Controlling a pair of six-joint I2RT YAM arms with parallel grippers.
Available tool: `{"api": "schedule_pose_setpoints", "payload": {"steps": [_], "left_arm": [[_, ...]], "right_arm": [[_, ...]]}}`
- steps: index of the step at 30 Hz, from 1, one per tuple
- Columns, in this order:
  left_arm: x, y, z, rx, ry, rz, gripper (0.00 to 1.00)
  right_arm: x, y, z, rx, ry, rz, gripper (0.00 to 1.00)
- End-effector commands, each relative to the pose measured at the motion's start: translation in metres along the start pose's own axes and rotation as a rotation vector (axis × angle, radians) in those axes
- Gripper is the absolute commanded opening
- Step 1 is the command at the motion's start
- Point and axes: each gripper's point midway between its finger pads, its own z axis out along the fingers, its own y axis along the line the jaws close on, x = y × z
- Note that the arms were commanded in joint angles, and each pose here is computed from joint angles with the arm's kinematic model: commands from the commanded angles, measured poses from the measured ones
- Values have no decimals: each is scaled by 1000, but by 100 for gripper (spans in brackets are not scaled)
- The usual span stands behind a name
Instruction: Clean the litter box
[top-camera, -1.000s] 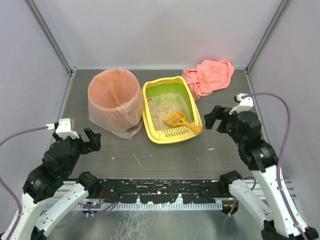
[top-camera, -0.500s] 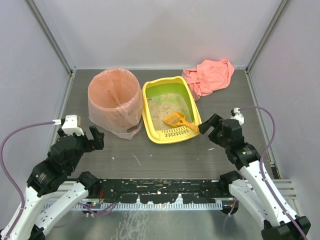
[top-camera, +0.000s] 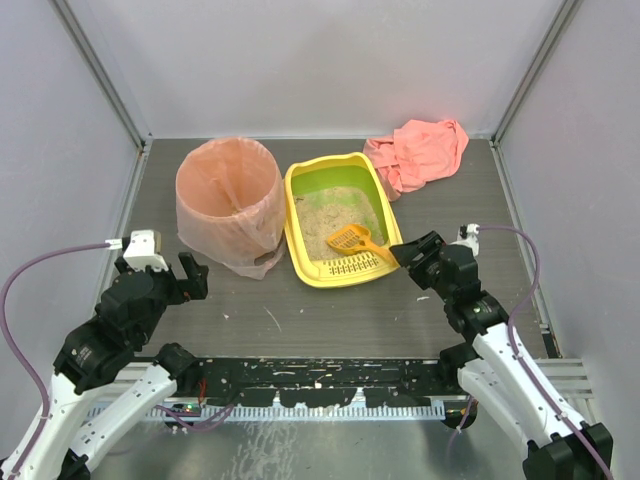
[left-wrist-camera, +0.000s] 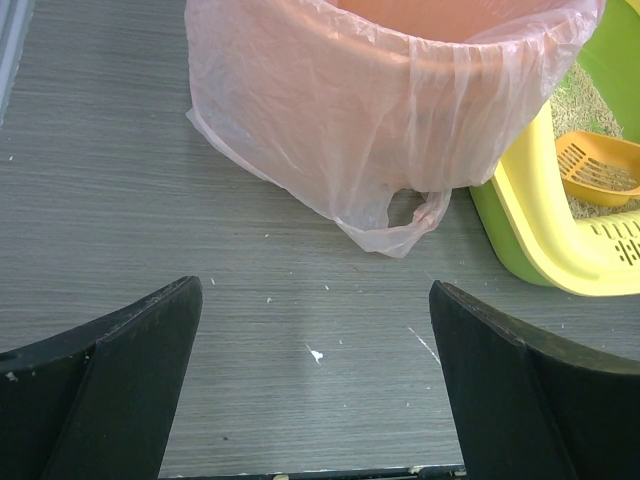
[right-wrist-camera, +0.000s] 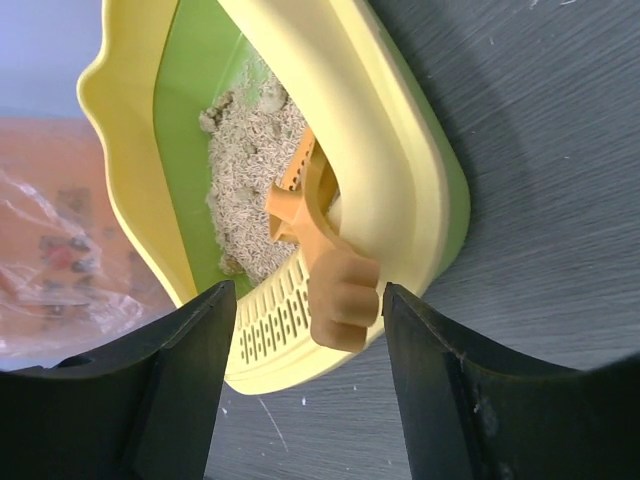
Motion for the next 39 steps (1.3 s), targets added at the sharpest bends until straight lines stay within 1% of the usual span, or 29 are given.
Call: {"api": "schedule_pose_setpoints", "payload": {"steps": [1, 5, 7, 12, 16, 18, 21, 23, 26, 28, 30, 33, 36, 39], "left_arm": [[-11, -1, -3, 5, -40, -27, 98], [-11, 0, -3, 4, -44, -30, 98], [-11, 0, -4, 5, -47, -31, 98], [-12, 1, -5, 3, -53, -32, 98], [-16, -3, -6, 32, -73, -26, 98], [-22, -9, -5, 62, -96, -10, 98], [-37, -13, -1, 69, -142, 24, 98], [-54, -20, -1, 82, -177, 45, 98], [-80, -41, 5, 143, -222, 95, 98], [-93, -64, 11, 230, -263, 157, 98], [-106, -87, 17, 320, -317, 222, 98], [-123, -115, 29, 401, -387, 241, 98], [-133, -155, 35, 557, -431, 312, 98], [-141, -193, 37, 722, -516, 405, 99]], "right_arm": [[-8, 25, 7, -76, -9, 47, 65], [1, 20, 14, -54, 35, 45, 65], [3, 18, 15, -38, 48, 34, 63], [-1, 23, 14, -57, 31, 19, 46], [-7, 32, 13, -83, 20, -12, 36], [-10, 40, 12, -97, 19, -47, 33], [-18, 51, 13, -82, 36, -174, 31], [-25, 63, 14, -92, 48, -252, 28], [-32, 86, 14, -129, 73, -353, 24], [-39, 107, 13, -156, 101, -419, 20], [-42, 118, 13, -160, 134, -480, 15], [-46, 126, 14, -157, 173, -559, 11], [-47, 133, 14, -160, 207, -606, 7], [-51, 141, 10, -169, 217, -643, 3]]}}
